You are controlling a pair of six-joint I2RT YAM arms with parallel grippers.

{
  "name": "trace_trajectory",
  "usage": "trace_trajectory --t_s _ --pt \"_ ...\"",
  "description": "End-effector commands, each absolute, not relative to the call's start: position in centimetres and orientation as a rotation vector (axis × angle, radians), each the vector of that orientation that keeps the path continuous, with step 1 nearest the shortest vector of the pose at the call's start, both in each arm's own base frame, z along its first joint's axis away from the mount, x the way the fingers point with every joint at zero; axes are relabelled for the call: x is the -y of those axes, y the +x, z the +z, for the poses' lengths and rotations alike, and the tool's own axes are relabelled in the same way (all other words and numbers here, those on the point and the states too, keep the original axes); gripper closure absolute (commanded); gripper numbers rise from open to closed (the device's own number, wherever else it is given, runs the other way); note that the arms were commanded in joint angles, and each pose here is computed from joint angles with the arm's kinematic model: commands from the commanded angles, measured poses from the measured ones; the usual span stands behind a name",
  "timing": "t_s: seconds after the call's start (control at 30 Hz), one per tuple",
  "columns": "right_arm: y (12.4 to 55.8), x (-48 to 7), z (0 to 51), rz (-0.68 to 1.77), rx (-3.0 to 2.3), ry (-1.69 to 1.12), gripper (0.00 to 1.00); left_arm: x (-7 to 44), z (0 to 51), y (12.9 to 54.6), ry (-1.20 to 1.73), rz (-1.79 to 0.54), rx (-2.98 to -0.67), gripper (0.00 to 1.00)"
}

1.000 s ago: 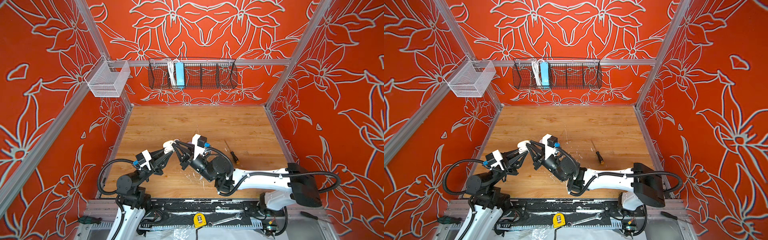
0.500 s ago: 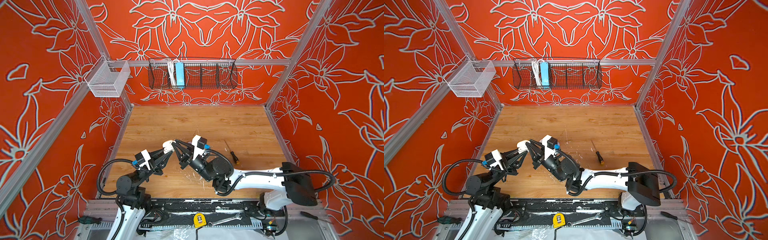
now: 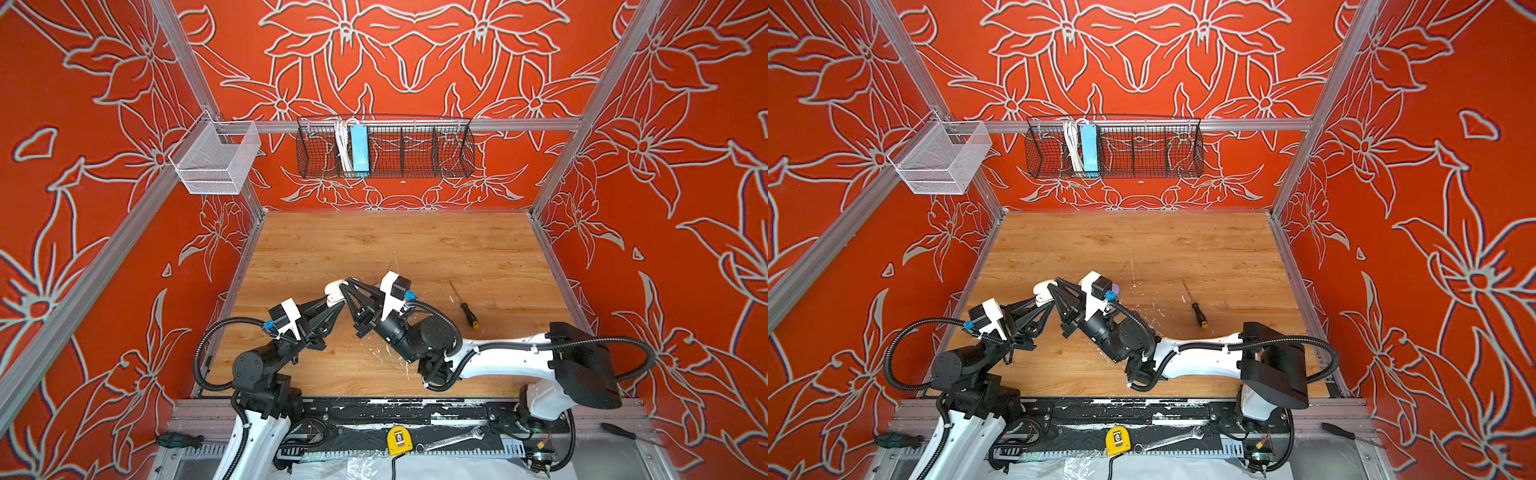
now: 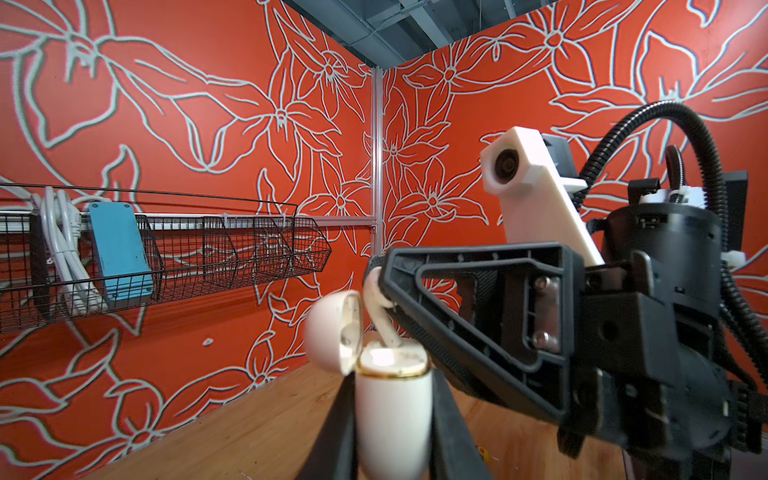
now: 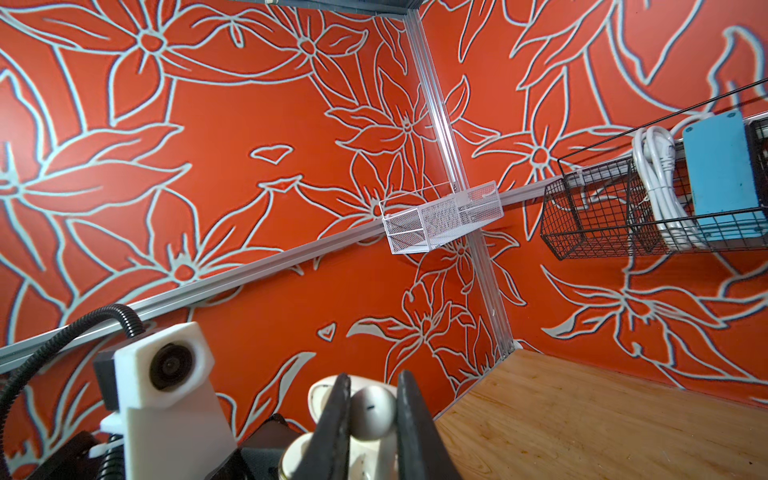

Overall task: Insert the wireless bluetooth earbuds into the charging case
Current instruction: 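Lower the earbud into the open white case with the right gripper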

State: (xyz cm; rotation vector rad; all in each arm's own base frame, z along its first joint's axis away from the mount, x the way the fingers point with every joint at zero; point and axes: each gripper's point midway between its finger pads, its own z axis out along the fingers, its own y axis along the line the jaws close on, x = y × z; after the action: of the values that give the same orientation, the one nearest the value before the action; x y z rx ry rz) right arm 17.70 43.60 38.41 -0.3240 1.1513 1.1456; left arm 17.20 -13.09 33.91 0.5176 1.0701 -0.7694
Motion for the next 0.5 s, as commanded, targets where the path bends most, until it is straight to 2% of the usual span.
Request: trace_trajectory --t_s 0.0,0.27,0.47 --pt "17.4 -43.3 37.3 1.155 -1.163 -0.327 0.94 12.5 35.7 16.5 0.487 -0.742 -1.005 1.00" --pt "17.2 -42.9 34.6 1.179 -1.224 -0.326 0.95 12.3 35.6 16.5 0.474 -0.744 -0.999 1.00" --pt "16.1 -43.6 34.7 1.226 -1.215 -0.361 0.95 12.2 35.6 16.3 0.472 -0.745 -0.991 1.00"
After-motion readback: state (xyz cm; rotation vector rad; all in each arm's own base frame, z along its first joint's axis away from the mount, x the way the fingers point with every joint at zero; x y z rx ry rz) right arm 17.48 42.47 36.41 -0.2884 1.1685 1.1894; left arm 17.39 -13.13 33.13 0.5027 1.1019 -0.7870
